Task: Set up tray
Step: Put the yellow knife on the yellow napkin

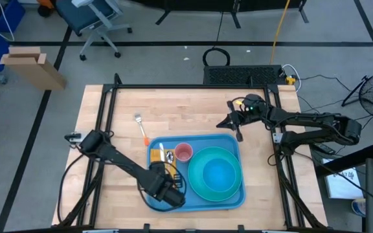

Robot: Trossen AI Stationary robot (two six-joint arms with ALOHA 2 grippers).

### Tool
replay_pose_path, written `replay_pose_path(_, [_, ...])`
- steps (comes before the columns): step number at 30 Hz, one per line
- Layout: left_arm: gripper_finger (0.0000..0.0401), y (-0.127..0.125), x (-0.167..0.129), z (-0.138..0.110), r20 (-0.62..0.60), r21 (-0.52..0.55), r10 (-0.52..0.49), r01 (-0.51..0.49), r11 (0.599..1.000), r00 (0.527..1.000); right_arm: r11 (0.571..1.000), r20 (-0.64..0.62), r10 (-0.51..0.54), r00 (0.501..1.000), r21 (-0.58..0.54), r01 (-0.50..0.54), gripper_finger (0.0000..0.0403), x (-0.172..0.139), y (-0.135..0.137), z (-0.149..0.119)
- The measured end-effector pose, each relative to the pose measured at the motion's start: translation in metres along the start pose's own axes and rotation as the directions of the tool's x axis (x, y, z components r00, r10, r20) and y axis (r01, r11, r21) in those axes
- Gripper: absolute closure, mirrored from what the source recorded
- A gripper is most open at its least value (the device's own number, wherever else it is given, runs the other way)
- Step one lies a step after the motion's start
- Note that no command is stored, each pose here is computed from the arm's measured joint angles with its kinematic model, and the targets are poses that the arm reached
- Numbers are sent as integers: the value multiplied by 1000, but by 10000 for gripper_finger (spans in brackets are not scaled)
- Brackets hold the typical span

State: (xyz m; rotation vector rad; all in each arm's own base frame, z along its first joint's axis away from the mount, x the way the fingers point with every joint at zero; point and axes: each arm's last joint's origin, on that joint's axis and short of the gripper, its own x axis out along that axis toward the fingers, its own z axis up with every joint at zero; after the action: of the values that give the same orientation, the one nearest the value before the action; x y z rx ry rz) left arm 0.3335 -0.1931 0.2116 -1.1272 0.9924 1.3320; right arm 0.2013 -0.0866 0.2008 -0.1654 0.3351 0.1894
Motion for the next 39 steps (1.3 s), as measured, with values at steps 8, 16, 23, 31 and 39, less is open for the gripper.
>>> replay_pose_path(8, [331,-7,3,7,-9,129,-1,2,992,1000,1000,-1,-10,1000,14,10,402,-1,-2,-1])
replay_pose_path(16, [331,-3,8,8,1,128,34,-34,991,999,1000,0,-10,1000,14,10,402,-1,-2,0])
replay_pose_path(23, [331,3,35,3,-53,108,53,-47,993,997,1000,1,-10,1000,14,10,402,-1,-2,0])
replay_pose_path(31, [331,1,40,2,-82,96,38,-30,995,996,1000,6,-13,1000,10,12,403,-1,-2,0])
replay_pose_path(39, [331,-1,41,6,-83,86,49,-42,995,995,1000,10,-14,1000,7,14,403,-1,-2,1])
